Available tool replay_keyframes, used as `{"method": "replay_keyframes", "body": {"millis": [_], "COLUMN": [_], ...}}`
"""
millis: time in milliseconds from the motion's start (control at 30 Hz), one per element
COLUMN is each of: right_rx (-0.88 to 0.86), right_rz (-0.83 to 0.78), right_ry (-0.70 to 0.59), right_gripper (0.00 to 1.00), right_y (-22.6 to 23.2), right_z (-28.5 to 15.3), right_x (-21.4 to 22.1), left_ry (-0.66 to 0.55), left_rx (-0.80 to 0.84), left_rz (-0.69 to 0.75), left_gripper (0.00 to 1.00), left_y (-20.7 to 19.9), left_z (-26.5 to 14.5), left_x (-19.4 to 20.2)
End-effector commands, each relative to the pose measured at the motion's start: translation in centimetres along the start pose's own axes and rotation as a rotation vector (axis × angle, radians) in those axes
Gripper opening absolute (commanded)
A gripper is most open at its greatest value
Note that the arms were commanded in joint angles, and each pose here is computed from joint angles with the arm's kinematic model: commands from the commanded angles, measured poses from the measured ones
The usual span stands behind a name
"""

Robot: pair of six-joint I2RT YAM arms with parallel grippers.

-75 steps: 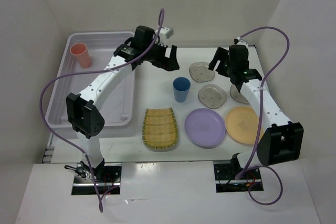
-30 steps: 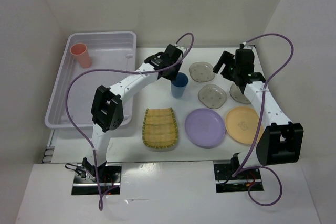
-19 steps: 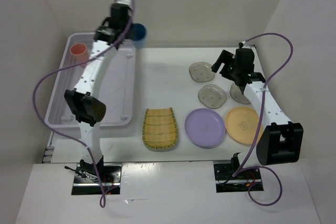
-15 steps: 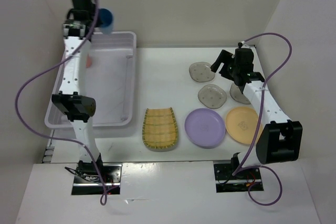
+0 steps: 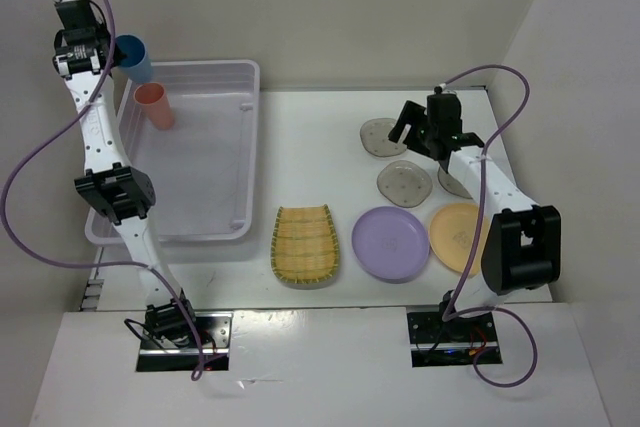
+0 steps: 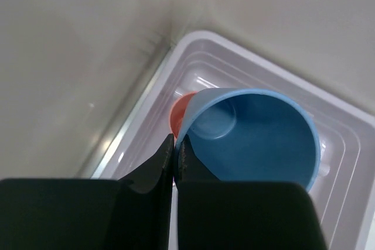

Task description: Place the mixed dishes into the plastic bin

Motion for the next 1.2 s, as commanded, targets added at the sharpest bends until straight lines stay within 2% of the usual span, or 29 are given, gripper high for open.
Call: {"method": "replay_keyframes", "body": {"millis": [0,1067,1167], "right_rx": [-0.035,0.000,0.007], "right_rz": [0.002,0.012,0.012], "right_ry": [-0.095,-0.097,-0.103], "right_gripper": [0.89,0.89,0.89], "right_y": [2.0,2.0,2.0], "right_z": [0.2,1.1,0.8], "right_x": [-3.0,-3.6,-3.8], "left_ry": [-0.023,0.083,0.092], "left_rx": [0.054,-0.039,-0.048], "left_rz": [-0.019,-0.046,-0.045], "left_gripper": [0.00,0.00,0.06], "left_y": [-1.7,0.3,0.4], "left_z": [1.0,6.1,6.5], "left_x": [-0.2,4.5,4.9]}}
Point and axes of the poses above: each gripper's point midway between its finger pads, its own z axis out along the fingers, its own y axis along the line the jaws close on, x = y × z, the point moved 3 cm from there along -z, back along the fingers, and after that the axes turned 9 degrees about z, right-handed, at the moved point
